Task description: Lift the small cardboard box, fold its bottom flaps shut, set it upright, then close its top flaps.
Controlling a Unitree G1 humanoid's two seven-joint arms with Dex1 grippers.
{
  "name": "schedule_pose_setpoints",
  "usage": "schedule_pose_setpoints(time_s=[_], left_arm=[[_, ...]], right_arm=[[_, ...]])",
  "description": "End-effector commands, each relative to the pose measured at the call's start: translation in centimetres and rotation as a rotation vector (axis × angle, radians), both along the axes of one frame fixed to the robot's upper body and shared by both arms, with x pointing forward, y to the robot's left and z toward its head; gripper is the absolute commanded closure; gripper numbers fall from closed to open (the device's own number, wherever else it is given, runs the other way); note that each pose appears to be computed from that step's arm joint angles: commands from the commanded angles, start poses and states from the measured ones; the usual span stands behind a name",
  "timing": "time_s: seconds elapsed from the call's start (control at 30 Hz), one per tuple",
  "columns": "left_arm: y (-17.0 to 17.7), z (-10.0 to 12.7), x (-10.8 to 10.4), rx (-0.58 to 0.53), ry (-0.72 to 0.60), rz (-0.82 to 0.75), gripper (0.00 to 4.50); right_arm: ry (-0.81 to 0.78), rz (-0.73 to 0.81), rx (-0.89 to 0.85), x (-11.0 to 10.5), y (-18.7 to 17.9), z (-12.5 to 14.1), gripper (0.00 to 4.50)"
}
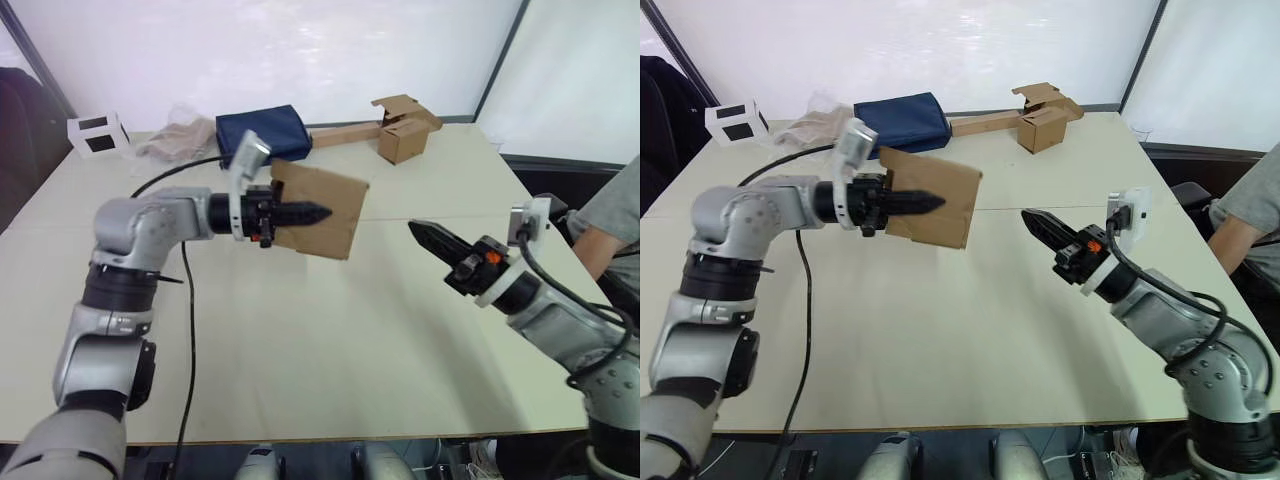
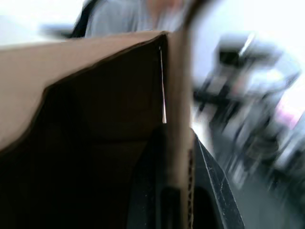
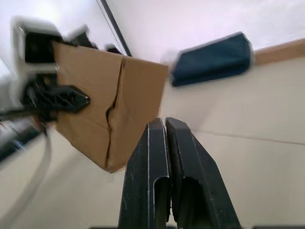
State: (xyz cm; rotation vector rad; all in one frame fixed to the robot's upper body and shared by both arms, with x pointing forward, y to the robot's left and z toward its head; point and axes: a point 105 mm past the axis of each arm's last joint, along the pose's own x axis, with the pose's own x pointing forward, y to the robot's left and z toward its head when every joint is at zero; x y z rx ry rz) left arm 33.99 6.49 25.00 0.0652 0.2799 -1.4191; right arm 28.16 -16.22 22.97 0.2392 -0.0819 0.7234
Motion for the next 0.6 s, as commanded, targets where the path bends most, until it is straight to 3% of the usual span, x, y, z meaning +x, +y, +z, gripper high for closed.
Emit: schedule_pose_setpoints(time_s=[0.03,0.13,0.33,0.5,0.6], left_arm=[[-0.9,-0.6,0.7,0.288,-0.162,-0.12,4.5],[-1.3,-1.7,0.8,0.474,-0.231,-0.238,4.5],[-2.5,-3.9,2.0,0.741,-0.353,-0.38,4.5],[-3.4,-3.8,2.2,0.795,-0.41,-0.462,4.5],[-4.6,-3.1,2.1,0.772,-0.425,-0.482,3.78]], right_arm=[[-0.069,-0.012,-0.076,-0.3,-0.8,1.0,4.44],[-0.086,-0.019,-0.118,-0.1,-1.1,1.0,4.44],[-0.115,-0.014,-0.1,0.1,-0.4,1.4,4.44],[-0.112,-0.021,-0.086,-0.1,0.1,0.9,4.44],[-0.106,-0.032,-0.07,-0.3,0.4,0.5,4.5]])
